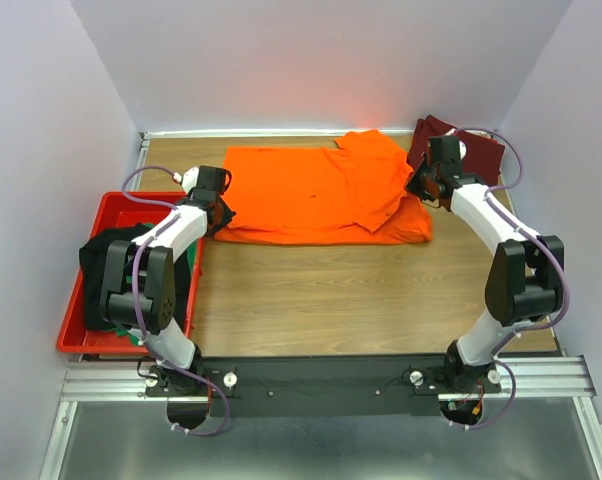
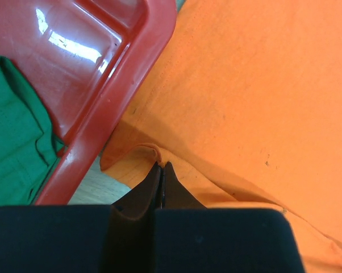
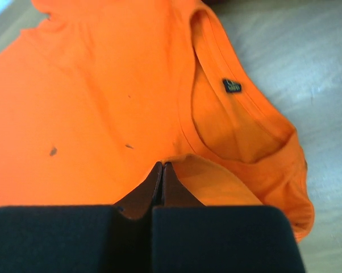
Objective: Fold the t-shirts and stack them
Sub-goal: Fold the tshirt
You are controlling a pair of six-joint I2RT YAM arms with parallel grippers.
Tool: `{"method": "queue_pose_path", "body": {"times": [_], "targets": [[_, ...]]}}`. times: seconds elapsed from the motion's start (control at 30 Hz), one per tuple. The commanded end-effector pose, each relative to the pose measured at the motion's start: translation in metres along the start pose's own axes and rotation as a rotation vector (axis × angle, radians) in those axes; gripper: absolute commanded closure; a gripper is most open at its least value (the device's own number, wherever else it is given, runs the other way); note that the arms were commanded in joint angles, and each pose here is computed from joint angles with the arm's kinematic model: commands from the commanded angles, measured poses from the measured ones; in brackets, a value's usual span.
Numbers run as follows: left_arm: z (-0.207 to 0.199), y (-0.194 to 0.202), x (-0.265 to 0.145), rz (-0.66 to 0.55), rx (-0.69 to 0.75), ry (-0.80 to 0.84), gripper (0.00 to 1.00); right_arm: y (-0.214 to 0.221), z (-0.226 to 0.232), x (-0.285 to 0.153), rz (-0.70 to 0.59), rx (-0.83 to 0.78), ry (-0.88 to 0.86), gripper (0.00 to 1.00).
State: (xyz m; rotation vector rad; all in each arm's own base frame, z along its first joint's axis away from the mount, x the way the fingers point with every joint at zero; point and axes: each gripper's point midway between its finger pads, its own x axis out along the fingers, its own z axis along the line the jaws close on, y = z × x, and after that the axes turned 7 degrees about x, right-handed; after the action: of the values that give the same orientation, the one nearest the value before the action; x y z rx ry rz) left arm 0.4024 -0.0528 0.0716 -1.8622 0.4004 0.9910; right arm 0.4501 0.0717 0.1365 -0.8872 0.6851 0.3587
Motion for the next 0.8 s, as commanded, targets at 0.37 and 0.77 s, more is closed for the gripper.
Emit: {"method": "queue_pose_path", "body": {"times": [0.37,0.77], "targets": [[-0.005,-0.019,0.003,-0.018,-0.012,0.01,1.0,-0.032,0.008,0.013,-0.099,-0.011,0.022,1.0],[-0.007,-0.032,0.01,-0.03,-0.016,0.006,1.0,-0.039,0.012,0.021,-0.103,0.005,0.01,1.0]]}}
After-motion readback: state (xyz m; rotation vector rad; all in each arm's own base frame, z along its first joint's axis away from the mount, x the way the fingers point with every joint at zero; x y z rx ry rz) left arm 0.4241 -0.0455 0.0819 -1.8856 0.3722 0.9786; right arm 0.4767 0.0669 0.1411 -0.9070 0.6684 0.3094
